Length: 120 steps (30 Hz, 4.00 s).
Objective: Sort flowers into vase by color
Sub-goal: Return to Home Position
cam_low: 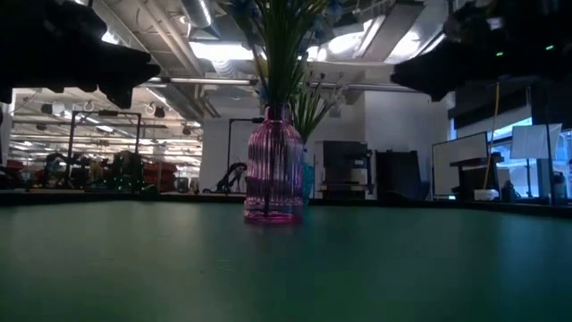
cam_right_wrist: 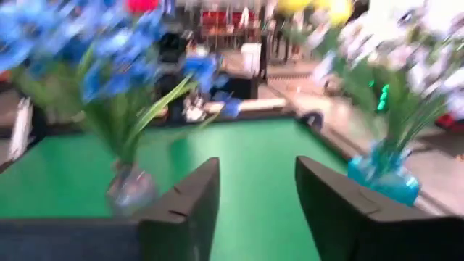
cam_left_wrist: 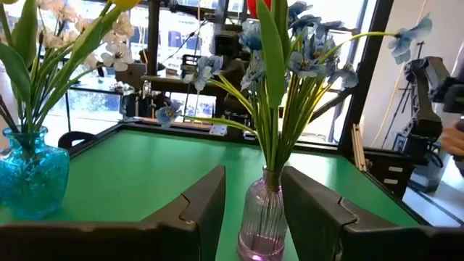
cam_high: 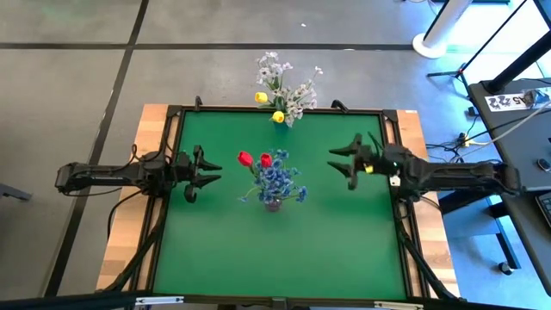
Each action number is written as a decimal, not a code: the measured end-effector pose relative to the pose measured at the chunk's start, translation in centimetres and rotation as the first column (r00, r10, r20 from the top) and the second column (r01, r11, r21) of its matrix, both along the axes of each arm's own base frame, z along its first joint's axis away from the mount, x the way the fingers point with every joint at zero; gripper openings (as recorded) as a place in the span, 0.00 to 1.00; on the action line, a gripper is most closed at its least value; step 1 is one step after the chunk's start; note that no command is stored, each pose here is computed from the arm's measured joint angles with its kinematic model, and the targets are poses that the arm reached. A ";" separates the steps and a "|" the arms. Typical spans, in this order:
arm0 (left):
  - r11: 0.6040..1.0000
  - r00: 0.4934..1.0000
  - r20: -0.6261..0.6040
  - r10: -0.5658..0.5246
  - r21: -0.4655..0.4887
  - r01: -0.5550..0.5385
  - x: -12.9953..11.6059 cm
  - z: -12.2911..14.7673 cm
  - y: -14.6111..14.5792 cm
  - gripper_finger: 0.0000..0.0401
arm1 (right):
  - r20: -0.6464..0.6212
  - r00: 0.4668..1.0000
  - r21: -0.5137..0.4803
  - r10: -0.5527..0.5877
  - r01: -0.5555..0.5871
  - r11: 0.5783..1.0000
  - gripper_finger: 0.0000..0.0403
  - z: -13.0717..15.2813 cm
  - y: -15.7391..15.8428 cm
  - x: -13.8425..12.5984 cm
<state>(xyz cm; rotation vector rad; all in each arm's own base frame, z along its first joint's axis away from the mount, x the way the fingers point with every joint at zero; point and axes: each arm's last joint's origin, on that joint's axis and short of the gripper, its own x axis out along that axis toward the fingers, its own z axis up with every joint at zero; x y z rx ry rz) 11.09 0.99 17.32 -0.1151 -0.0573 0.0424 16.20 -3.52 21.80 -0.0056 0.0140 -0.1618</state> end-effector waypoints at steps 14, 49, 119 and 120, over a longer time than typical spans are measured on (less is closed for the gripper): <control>0.999 0.998 -0.060 0.031 -0.007 -0.031 0.0 -0.6 0.1 0.33 | 0.110 0.993 -0.152 -0.037 0.054 0.987 0.12 0.9 -1.3 -3.8; 0.999 0.998 -0.057 0.031 -0.009 -0.032 0.0 -0.5 0.1 0.33 | -0.183 0.949 0.214 -0.255 0.292 0.932 0.06 -7.0 -1.0 -6.0; 0.999 0.998 -0.058 0.032 -0.008 -0.032 0.0 -0.6 0.1 0.33 | -0.210 0.945 0.218 -0.250 0.294 0.930 0.06 -7.3 -1.1 -5.9; 0.999 0.998 -0.058 0.031 -0.008 -0.032 0.0 -0.6 0.1 0.33 | -0.210 0.945 0.218 -0.250 0.294 0.931 0.06 -7.3 -1.1 -5.9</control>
